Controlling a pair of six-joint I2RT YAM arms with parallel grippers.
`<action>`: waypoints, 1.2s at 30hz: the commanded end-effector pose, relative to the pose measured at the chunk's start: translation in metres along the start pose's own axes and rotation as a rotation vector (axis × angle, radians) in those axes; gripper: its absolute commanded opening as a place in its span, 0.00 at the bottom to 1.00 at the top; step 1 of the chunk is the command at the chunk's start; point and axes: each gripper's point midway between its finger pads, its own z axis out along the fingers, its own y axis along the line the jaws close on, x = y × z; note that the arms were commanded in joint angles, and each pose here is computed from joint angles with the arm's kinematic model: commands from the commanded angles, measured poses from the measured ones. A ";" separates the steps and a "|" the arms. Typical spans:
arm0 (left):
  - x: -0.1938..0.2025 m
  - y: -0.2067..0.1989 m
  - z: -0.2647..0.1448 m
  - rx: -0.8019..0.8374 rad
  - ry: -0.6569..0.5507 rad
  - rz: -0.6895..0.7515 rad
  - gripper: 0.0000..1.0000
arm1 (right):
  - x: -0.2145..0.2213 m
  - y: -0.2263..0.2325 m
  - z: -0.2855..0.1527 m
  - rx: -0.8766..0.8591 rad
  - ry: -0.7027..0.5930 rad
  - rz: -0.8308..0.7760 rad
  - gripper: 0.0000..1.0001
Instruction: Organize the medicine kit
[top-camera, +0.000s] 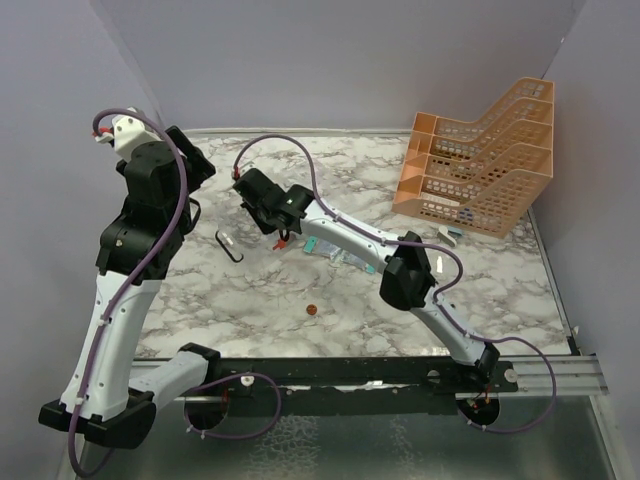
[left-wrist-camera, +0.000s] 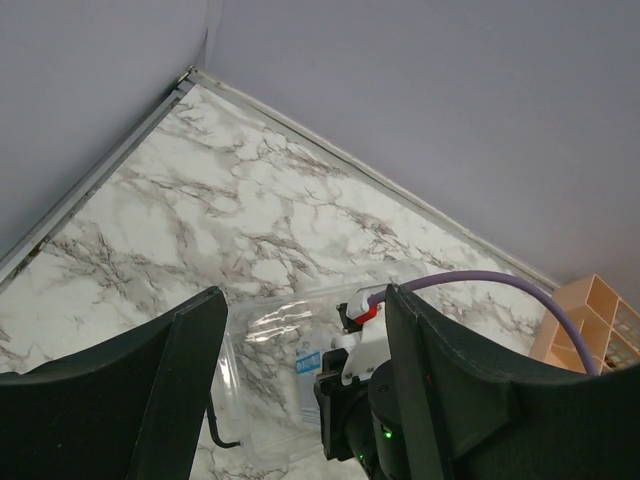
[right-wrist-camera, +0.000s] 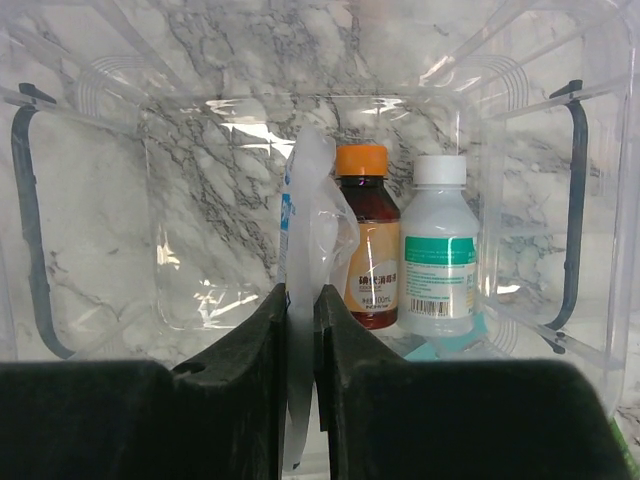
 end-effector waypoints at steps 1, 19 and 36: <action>-0.002 -0.002 -0.002 0.012 0.001 0.014 0.68 | 0.004 0.012 0.011 -0.026 -0.002 -0.053 0.20; 0.013 -0.009 0.004 0.051 0.056 0.055 0.68 | -0.005 0.080 -0.015 -0.429 -0.028 -0.009 0.33; 0.058 -0.029 0.016 0.127 0.240 0.074 0.72 | -0.059 -0.038 -0.097 -0.124 -0.287 0.439 0.32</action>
